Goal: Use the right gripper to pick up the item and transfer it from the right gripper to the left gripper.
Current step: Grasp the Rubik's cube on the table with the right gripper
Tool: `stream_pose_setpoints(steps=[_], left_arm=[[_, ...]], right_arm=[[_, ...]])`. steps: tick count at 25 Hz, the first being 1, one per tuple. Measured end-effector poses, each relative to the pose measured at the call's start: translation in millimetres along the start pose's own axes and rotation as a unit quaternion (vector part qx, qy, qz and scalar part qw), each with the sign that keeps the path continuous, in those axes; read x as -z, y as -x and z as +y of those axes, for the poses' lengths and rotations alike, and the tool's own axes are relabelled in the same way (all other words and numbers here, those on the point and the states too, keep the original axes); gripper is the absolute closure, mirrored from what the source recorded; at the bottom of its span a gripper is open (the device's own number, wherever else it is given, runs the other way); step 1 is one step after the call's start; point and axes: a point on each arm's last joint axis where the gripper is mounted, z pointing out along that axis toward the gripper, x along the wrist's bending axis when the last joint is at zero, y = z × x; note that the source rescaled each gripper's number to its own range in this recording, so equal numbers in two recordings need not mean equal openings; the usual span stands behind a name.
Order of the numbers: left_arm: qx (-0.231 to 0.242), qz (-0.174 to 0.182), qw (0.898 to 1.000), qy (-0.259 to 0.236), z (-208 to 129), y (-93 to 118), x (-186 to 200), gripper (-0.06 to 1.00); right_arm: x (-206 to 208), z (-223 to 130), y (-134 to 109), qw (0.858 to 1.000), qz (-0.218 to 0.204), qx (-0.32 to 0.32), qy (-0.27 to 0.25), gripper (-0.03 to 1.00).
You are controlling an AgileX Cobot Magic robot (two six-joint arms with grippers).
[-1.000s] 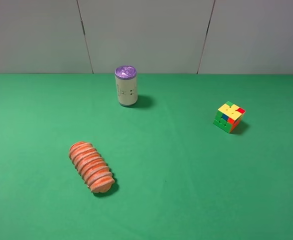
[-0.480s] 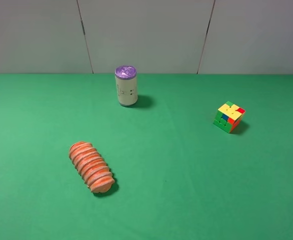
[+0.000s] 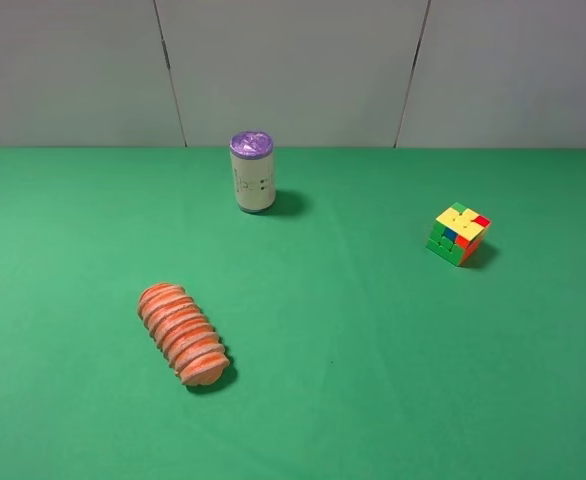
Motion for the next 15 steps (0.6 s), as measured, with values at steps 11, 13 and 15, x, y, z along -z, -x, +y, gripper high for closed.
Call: stream_pose_setpoints(steps=[11,13,15], left_arm=[[0.0,0.0,1.0,0.0,0.0,0.0,0.0,0.04],[0.0,0.0,1.0,0.0,0.0,0.0,0.0,0.04],[0.0,0.0,1.0,0.0,0.0,0.0,0.0,0.04]], right_arm=[[-72.9,61.3,-5.9,0.985,0.061,0.098,-0.132,-0.03],[-90.7,68.3,-8.3,0.977,0.081,0.119,-0.155,-0.03],[-111.9,73.6,-11.8,0.969,0.106,0.133,-0.181,-0.03]])
